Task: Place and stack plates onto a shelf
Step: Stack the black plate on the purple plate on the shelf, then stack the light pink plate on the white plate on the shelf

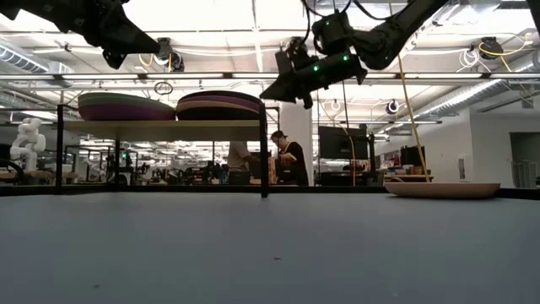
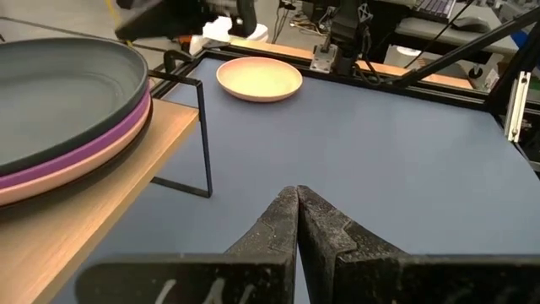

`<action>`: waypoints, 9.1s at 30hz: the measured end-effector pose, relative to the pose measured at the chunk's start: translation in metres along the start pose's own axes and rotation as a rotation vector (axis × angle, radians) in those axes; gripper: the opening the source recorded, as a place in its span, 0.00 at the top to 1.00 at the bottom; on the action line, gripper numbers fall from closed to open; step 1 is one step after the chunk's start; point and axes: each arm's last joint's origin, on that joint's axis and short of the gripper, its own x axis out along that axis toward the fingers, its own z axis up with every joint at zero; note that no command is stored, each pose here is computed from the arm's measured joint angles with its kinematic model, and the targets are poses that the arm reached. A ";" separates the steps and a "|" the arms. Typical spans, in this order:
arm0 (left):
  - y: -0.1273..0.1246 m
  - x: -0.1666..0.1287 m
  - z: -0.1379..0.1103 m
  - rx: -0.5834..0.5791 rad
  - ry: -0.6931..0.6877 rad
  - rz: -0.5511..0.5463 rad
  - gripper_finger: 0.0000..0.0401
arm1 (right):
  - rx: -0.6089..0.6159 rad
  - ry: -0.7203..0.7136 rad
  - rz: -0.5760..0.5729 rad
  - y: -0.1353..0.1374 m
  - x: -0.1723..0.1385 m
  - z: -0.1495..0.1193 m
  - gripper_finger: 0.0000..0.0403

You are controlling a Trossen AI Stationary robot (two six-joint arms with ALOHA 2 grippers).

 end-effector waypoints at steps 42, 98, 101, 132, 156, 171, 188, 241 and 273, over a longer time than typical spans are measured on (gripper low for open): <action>0.000 0.000 -0.002 -0.028 0.016 0.004 0.98 | 0.150 0.863 -0.332 0.079 -0.184 -0.075 0.80; 0.001 0.000 0.000 0.001 0.000 0.029 0.98 | 0.095 1.134 -0.574 0.040 -0.180 -0.168 0.68; 0.001 0.000 0.000 0.001 0.000 0.029 0.98 | 0.103 1.127 -0.561 0.040 -0.179 -0.168 0.77; 0.001 0.000 -0.001 0.014 0.002 0.030 0.98 | -0.001 1.073 -0.430 0.045 -0.160 -0.142 0.97; 0.001 0.018 0.000 0.048 0.009 0.116 0.98 | -0.110 0.810 -0.217 0.068 -0.166 -0.110 0.97; 0.000 0.018 0.000 0.050 0.005 0.114 0.79 | -0.143 0.610 -0.025 0.091 -0.187 -0.084 0.99; -0.002 0.018 0.005 0.243 -0.038 0.097 0.79 | -0.305 0.430 0.362 0.131 -0.190 -0.074 1.00; -0.072 0.126 -0.026 0.589 -0.037 -0.296 0.47 | -0.332 0.341 0.821 0.160 -0.157 -0.088 0.99; -0.079 0.148 -0.028 0.758 0.030 -0.316 0.66 | -0.321 0.330 0.875 0.161 -0.158 -0.087 0.99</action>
